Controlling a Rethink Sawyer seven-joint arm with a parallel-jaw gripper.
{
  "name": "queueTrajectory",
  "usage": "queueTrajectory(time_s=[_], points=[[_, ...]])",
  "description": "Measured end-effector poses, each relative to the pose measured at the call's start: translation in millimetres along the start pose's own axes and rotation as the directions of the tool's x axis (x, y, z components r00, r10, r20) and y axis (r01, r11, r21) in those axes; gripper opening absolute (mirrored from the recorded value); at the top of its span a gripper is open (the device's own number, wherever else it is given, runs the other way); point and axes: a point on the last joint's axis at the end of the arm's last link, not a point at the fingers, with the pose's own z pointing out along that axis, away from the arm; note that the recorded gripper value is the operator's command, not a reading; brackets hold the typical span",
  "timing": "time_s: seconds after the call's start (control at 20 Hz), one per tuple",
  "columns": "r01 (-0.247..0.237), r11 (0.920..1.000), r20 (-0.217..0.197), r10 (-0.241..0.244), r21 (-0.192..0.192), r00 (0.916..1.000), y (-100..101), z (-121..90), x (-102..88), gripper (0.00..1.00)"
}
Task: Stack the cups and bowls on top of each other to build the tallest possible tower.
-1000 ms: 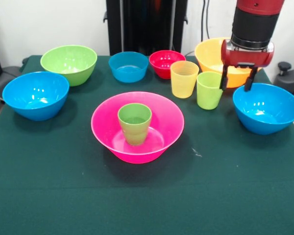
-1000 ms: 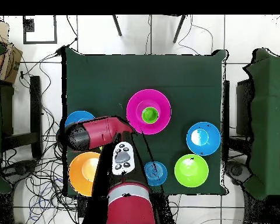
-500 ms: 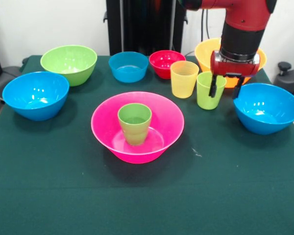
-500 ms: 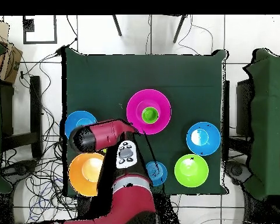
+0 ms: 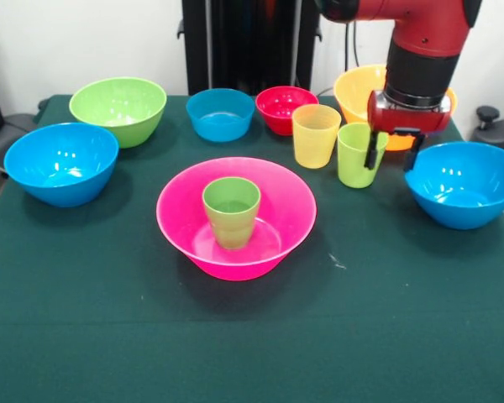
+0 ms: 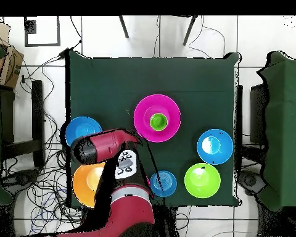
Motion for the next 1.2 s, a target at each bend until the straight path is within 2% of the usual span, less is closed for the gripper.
queueTrajectory(time_s=[0.4,0.95,1.2], points=[[0.029,0.9996,0.006,-0.029,-0.001,0.9996,17.3,-4.1,5.8,1.0],[0.021,0.9997,0.027,-0.021,-0.008,0.9994,20.7,-15.4,-1.2,1.0],[0.01,0.9998,0.046,-0.009,-0.015,0.9989,22.1,-26.8,-8.4,1.0]])
